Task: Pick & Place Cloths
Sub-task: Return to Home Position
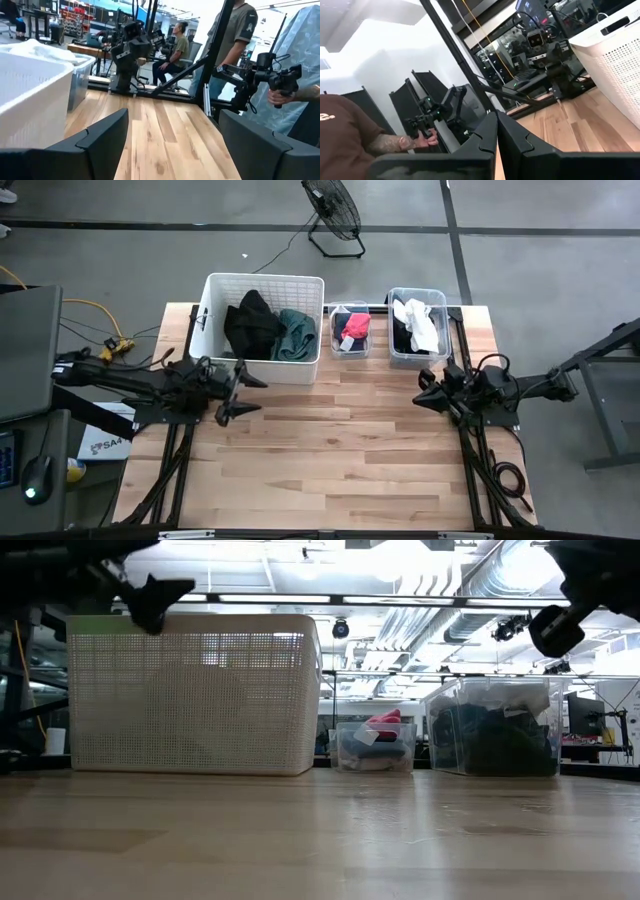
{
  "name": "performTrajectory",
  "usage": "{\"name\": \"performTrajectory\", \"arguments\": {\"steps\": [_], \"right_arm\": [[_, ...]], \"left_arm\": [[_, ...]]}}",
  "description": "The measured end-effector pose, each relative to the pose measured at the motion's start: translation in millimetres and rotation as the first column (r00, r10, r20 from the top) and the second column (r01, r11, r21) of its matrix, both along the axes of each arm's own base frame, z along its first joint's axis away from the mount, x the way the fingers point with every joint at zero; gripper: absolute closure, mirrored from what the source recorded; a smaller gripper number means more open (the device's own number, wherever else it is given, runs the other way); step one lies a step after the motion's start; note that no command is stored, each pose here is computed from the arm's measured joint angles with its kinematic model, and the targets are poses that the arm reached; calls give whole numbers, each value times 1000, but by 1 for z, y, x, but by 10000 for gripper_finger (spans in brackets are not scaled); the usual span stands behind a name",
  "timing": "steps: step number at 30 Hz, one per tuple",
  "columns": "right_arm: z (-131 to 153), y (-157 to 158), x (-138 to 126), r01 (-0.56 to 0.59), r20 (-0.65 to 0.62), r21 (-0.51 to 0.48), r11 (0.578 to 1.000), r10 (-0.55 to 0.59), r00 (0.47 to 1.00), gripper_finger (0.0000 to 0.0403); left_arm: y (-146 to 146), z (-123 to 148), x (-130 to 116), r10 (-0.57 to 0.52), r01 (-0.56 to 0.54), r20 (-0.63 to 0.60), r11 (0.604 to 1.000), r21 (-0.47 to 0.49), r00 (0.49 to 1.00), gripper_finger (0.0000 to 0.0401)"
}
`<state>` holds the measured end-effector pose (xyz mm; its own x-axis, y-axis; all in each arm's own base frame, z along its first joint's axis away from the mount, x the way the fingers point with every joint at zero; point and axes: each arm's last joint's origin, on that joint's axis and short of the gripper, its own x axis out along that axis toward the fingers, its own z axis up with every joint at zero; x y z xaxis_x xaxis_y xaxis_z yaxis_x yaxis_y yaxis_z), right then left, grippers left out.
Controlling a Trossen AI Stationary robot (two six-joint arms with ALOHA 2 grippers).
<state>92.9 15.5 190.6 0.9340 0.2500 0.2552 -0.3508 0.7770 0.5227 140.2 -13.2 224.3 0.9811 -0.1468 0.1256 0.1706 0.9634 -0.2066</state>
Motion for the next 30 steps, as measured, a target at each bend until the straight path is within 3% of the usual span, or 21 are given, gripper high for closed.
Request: {"name": "performTrajectory", "arguments": {"steps": [13, 18, 30], "right_arm": [[0, -2, 1, 56, -12, 68, 996, -55, 998, 398], [-1, -3, 1, 94, -24, 67, 993, -93, 995, 398], [-2, -2, 1, 45, -38, 94, 995, -41, 998, 398]], "left_arm": [[2, -40, -22, -4, 4, 12, 1000, -7, 1000, 96], [2, -40, -25, -8, 8, 15, 1000, -11, 1000, 96], [2, -42, -25, -20, 19, -8, 995, -95, 1000, 96]]}}
